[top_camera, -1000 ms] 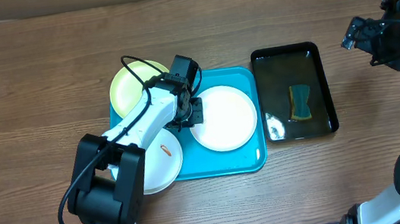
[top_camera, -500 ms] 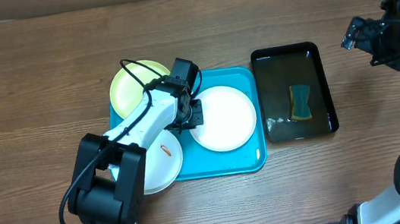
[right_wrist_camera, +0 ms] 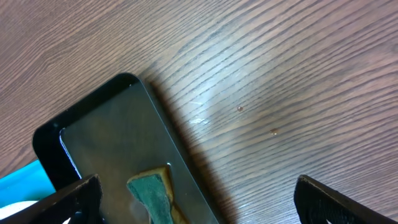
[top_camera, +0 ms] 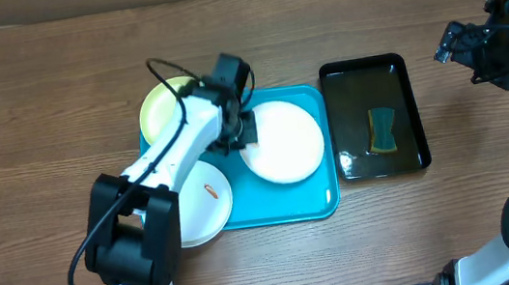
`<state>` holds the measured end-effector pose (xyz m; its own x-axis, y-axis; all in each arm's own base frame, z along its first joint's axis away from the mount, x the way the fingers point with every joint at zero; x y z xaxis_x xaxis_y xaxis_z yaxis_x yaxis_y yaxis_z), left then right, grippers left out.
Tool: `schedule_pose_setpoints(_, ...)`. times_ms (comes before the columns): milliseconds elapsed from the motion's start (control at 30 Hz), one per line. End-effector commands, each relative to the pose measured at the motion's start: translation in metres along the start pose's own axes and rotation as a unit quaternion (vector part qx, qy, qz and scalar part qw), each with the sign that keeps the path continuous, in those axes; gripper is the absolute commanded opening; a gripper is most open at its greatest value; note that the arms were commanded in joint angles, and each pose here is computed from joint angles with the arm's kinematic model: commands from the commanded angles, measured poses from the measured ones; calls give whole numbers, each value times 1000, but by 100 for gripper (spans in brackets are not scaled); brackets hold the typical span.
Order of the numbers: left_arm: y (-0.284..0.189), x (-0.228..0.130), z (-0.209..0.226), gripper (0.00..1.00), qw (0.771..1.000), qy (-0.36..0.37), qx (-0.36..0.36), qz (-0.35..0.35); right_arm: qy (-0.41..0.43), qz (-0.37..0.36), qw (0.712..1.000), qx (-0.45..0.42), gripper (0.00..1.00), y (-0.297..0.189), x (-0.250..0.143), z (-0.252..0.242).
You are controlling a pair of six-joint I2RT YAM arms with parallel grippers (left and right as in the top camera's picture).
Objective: Clean dirty plates on tray and stack at the side
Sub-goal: 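Grip the right white plate's rim with the left gripper and lift it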
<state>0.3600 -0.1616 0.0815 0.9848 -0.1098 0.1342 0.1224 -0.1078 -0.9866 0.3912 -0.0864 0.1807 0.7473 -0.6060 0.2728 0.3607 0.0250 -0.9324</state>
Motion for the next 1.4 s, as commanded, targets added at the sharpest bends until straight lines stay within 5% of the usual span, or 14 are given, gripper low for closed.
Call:
schedule_pose_setpoints(0,-36,30,-5,4,999,12,-21,-35,4,-15,1000,6,100,-9,6,2)
schedule_pose_setpoints(267,-93,66,-19,4,994,24,-38,-104,4,-15,1000,6,100,-9,6,2)
schedule_pose_setpoints(600,-103,92,-64,4,979,53,-35,-191,4,-15,1000,6,100,-9,6,2)
schedule_pose_setpoints(800,-97,97,-95,4,962,87,63,-253,4,-15,1000,6,100,-9,6,2)
schedule_pose_setpoints(1067,-120,91,-127,4,889,153,252,-351,4,-15,1000,6,100,-9,6,2)
schedule_pose_setpoints(1367,-163,69,-175,4,800,236,367,-412,4,-15,1000,6,100,-9,6,2)
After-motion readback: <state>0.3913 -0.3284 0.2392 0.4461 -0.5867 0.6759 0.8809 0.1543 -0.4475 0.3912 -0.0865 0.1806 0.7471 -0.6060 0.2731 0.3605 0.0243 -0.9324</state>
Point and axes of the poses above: each gripper's point midway between its finger pads, its own y axis out along the fingers, its own z axis along the line the jaws close on, x = y × z, the point moved 2 cm from there along -y, back along the fingers, and after that the axes turned 7 degrees about y, right-handed, at the moved point
